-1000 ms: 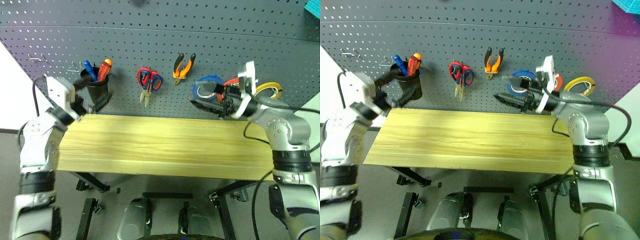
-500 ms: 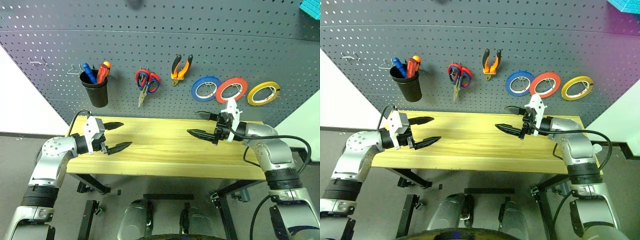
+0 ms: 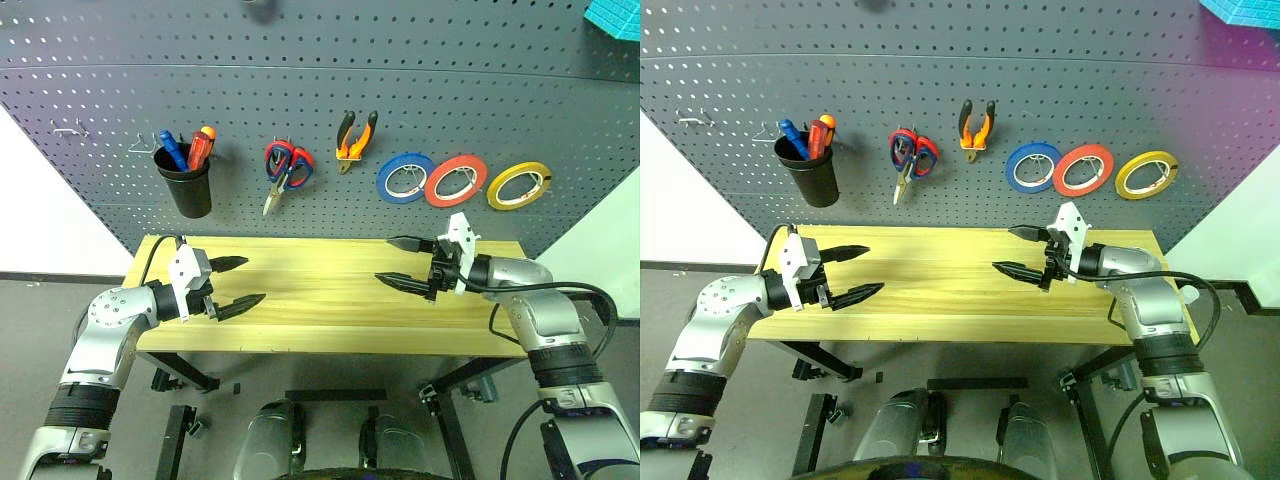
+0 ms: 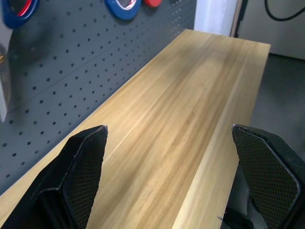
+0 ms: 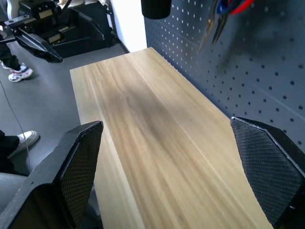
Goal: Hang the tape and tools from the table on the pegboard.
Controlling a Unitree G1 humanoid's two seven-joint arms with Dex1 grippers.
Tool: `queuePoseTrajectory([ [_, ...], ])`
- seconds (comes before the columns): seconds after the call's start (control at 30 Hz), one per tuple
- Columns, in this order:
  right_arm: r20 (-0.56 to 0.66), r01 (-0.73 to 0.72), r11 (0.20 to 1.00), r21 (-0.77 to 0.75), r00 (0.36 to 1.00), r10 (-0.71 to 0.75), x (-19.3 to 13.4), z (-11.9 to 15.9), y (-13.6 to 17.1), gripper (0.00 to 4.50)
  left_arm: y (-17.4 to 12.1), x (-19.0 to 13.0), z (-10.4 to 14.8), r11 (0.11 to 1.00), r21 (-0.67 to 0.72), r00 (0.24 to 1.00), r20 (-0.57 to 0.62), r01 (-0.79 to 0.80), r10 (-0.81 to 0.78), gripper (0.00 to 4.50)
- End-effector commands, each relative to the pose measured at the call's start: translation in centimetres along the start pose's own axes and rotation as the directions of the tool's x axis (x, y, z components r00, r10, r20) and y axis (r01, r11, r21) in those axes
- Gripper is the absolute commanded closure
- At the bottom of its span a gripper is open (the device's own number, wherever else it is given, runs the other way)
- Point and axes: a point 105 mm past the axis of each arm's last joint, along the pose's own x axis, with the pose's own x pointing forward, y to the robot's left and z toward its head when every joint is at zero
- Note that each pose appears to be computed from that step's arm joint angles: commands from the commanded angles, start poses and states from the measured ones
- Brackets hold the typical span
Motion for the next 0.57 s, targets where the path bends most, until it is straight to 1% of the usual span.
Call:
queuePoseTrajectory([
  [0.03, 0.019, 0.004, 0.999, -0.038, 1.0, -0.003, -0.1, 1.1, -0.4, 0.0, 0.6, -0.4, 1.3, 0.999, 0.039, 0.999, 0.033, -0.032, 0.03, 0.16],
  [0.57, 0.011, 0.006, 0.999, -0.041, 1.0, -0.005, 0.1, 1.0, -0.7, 0.0, 0.9, -1.3, -0.1, 0.998, 0.032, 0.998, 0.013, -0.054, 0.053, 0.16],
])
